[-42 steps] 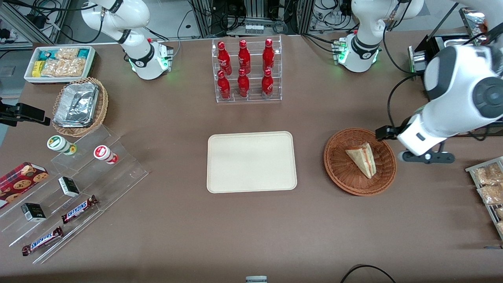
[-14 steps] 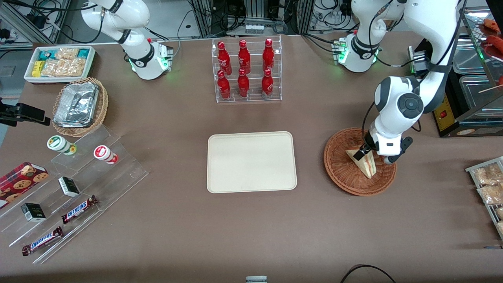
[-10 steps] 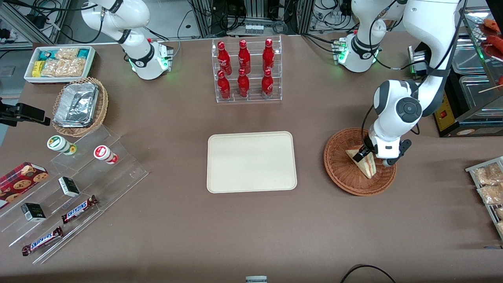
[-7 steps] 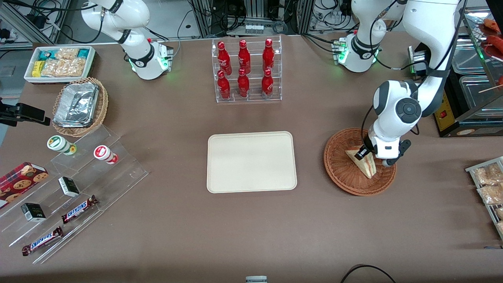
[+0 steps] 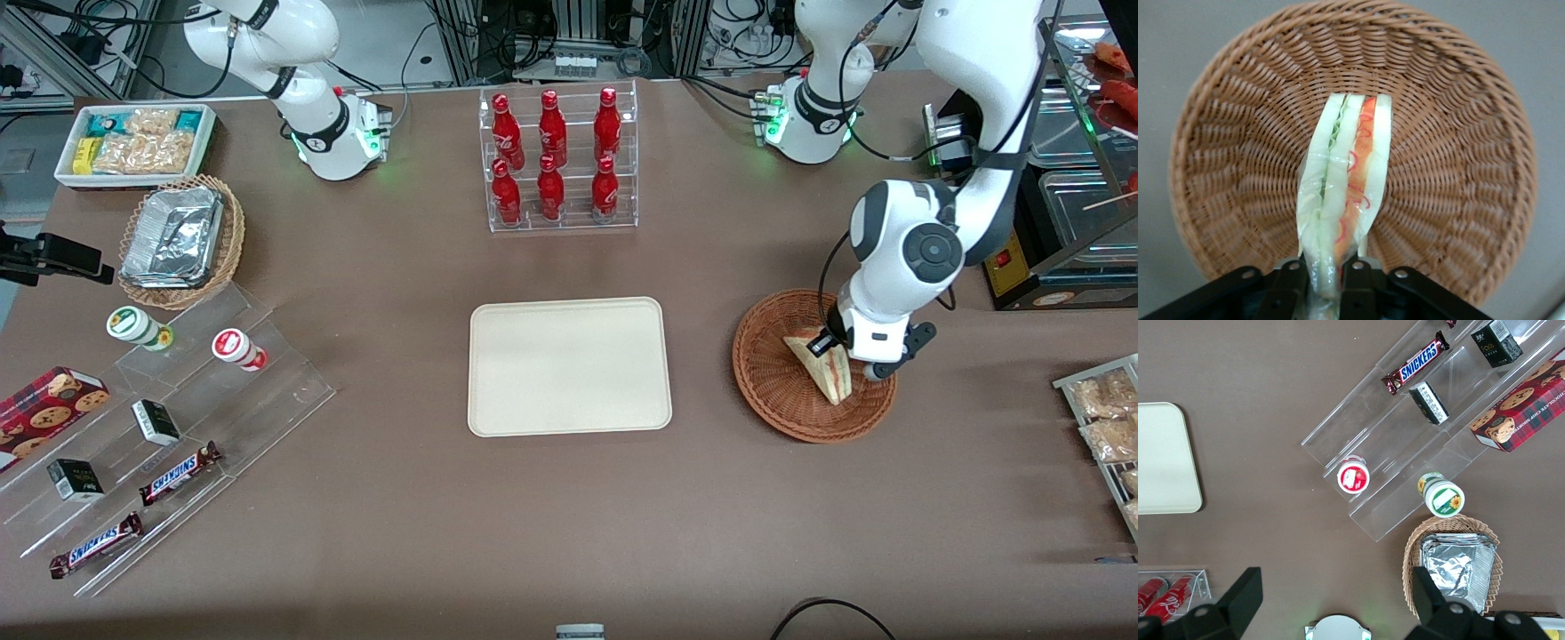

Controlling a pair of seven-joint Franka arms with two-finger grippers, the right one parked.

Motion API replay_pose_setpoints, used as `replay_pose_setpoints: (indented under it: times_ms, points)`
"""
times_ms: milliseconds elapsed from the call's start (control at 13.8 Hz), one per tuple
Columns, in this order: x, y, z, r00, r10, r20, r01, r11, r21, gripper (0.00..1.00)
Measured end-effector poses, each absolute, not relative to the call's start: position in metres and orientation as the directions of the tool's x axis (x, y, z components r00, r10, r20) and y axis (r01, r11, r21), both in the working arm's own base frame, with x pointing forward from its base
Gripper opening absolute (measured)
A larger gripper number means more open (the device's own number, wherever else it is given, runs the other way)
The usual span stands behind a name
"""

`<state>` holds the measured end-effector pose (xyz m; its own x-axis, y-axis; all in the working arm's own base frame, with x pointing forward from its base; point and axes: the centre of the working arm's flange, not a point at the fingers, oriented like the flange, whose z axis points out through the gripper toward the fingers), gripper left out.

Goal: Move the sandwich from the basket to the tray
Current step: 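Lift the sandwich and carry it over the cream tray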

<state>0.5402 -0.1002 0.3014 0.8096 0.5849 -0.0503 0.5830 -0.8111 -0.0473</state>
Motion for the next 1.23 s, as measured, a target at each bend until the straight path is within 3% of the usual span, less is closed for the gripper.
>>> replay_pose_setpoints:
  times_ms: [218,363,798,1234]
  points:
    - [0.561,-0.135,0.353,0.843,0.532,-0.08,0.528,-0.846,-0.071,0.15]
    - [0.565,-0.168,0.363,0.883,0.462,-0.087,0.457,-0.887,-0.07,0.15]
    - [0.574,-0.277,0.354,0.949,0.306,-0.077,0.304,-0.952,-0.04,0.15]
    - [0.553,-0.401,0.321,0.956,0.28,-0.085,0.279,-0.96,-0.028,0.15]
